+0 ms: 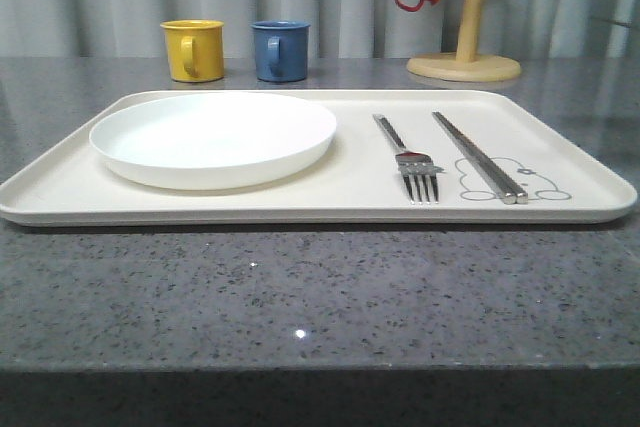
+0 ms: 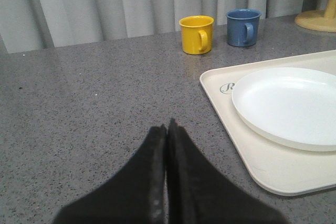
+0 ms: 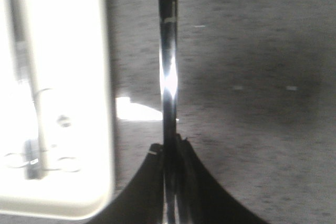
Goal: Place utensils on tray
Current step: 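Grasp the silver spoon with the right gripper and lift it, then lay the spoon beside the chopsticks and open the right gripper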
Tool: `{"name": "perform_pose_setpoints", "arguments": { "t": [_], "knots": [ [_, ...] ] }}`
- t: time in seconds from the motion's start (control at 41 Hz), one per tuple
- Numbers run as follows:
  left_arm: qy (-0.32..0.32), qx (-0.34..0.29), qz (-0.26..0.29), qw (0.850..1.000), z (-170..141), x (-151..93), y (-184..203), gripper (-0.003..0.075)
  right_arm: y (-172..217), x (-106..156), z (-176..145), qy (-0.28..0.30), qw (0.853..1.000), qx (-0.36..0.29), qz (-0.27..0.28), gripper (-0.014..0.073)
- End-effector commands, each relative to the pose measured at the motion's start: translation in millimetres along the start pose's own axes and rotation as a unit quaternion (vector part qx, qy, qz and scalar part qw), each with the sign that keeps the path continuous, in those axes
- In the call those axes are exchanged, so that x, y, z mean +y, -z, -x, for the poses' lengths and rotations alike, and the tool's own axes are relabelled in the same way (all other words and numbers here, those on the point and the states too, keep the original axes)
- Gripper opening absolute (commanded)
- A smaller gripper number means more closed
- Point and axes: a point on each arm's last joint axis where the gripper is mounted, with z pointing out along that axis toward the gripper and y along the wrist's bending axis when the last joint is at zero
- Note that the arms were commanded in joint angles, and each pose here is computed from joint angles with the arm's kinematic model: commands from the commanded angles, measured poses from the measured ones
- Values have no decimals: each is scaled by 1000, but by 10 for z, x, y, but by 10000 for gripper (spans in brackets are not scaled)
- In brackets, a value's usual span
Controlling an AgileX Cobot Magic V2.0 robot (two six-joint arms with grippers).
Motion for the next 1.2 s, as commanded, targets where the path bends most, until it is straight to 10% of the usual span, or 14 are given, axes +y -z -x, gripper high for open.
{"name": "perform_pose_setpoints", "arguments": {
  "t": [0.0,0.659,0.977,1.172],
  "knots": [
    [7,-50,4,999,159,17,19,-18,149,246,-4,11,999,-37,21,-57],
    [7,-50,4,999,159,17,19,-18,-652,501,216,-37,999,16,36,-49],
    [7,-50,4,999,159,17,19,-18,-621,503,214,-37,999,12,37,242],
    [7,-50,4,999,159,17,19,-18,-252,522,191,-30,997,-51,53,277]
  ]
}}
